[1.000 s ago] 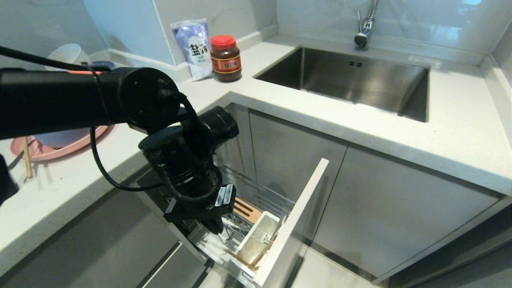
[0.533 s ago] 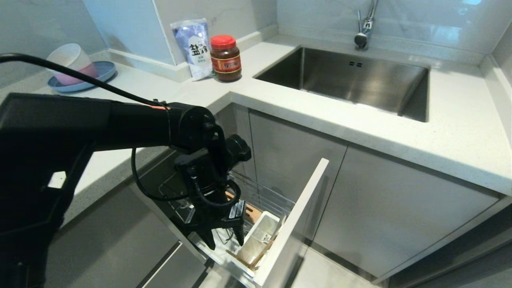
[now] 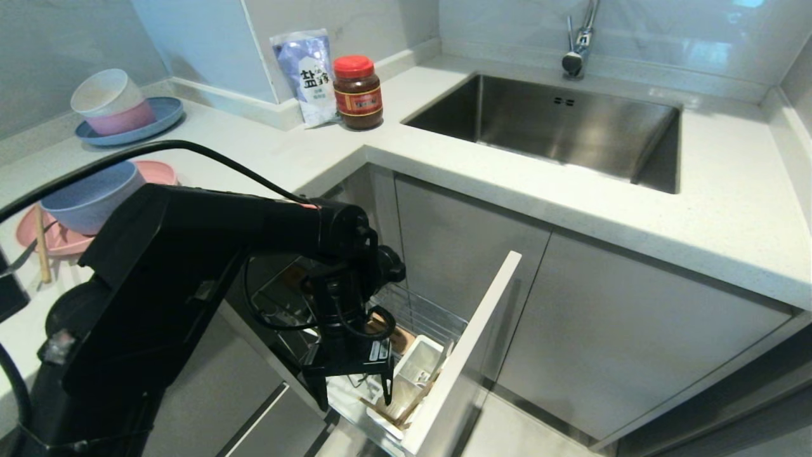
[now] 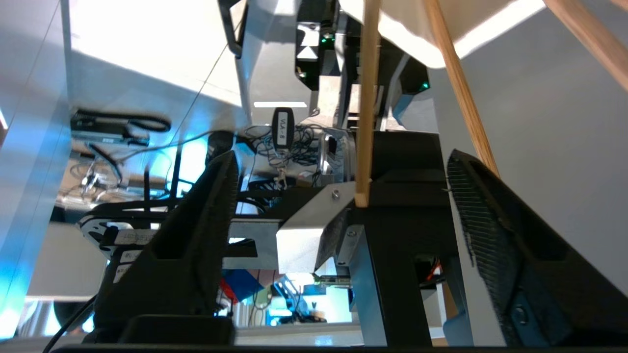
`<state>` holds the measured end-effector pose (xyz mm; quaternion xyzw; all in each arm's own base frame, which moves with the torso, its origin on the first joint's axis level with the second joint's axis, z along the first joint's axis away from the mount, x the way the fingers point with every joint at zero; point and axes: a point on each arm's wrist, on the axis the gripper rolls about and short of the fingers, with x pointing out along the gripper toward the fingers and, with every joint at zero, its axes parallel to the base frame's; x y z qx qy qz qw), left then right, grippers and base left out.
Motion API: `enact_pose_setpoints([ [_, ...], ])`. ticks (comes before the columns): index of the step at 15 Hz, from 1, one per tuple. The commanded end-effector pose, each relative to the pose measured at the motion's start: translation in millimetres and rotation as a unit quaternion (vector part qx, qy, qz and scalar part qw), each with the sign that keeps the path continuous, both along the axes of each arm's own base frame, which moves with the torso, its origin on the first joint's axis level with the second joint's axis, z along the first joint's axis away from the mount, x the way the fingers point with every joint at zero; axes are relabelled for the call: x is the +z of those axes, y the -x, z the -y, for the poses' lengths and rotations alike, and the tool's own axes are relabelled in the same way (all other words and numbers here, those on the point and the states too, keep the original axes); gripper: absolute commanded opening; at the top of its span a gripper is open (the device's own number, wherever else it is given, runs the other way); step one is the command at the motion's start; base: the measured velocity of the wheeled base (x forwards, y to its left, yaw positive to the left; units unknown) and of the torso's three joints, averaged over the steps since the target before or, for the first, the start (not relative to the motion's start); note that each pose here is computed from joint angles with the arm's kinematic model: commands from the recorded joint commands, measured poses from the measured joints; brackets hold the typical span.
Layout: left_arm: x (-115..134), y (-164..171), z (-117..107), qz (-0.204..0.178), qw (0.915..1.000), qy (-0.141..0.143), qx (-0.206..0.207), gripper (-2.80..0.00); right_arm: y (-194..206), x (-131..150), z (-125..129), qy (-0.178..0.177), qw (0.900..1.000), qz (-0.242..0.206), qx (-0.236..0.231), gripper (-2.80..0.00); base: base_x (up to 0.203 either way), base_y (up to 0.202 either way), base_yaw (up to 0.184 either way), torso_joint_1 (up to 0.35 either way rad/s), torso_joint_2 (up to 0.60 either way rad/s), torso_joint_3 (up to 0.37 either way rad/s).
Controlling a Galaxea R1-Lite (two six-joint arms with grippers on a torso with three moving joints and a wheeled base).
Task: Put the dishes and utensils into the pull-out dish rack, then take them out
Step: Take the chopsticks out of the cupboard
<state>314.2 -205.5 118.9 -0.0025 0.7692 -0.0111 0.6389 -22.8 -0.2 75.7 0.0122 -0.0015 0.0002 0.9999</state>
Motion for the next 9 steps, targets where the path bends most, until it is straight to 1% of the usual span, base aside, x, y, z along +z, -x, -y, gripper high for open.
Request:
enact_pose_setpoints([
  [1,-15.4,-5.6,0.0,-0.019,0.9997,-0.015,0.006,0.0,0.2,-0.5,0.0,0.0,1.0,0.002,0.0,-2.8,0.0,0.0,0.0,0.0,0.0,0.0],
  [3,-19.2,-5.0,-0.4,-0.031,0.9992,-0.023,0.005,0.0,0.1,-0.5,0.0,0.0,1.0,0.001,0.0,-2.8,0.0,0.0,0.0,0.0,0.0,0.0],
  [6,-23.2,-2.7,-0.5,-0.056,0.9978,-0.035,-0.012,0.0,0.2,-0.6,0.0,0.0,1.0,0.001,0.0,-2.8,0.0,0.0,0.0,0.0,0.0,0.0],
  [9,-27.5,-3.6,0.0,-0.062,0.9973,-0.038,-0.012,0.0,0.2,-0.5,0.0,0.0,1.0,0.001,0.0,-2.8,0.0,0.0,0.0,0.0,0.0,0.0],
])
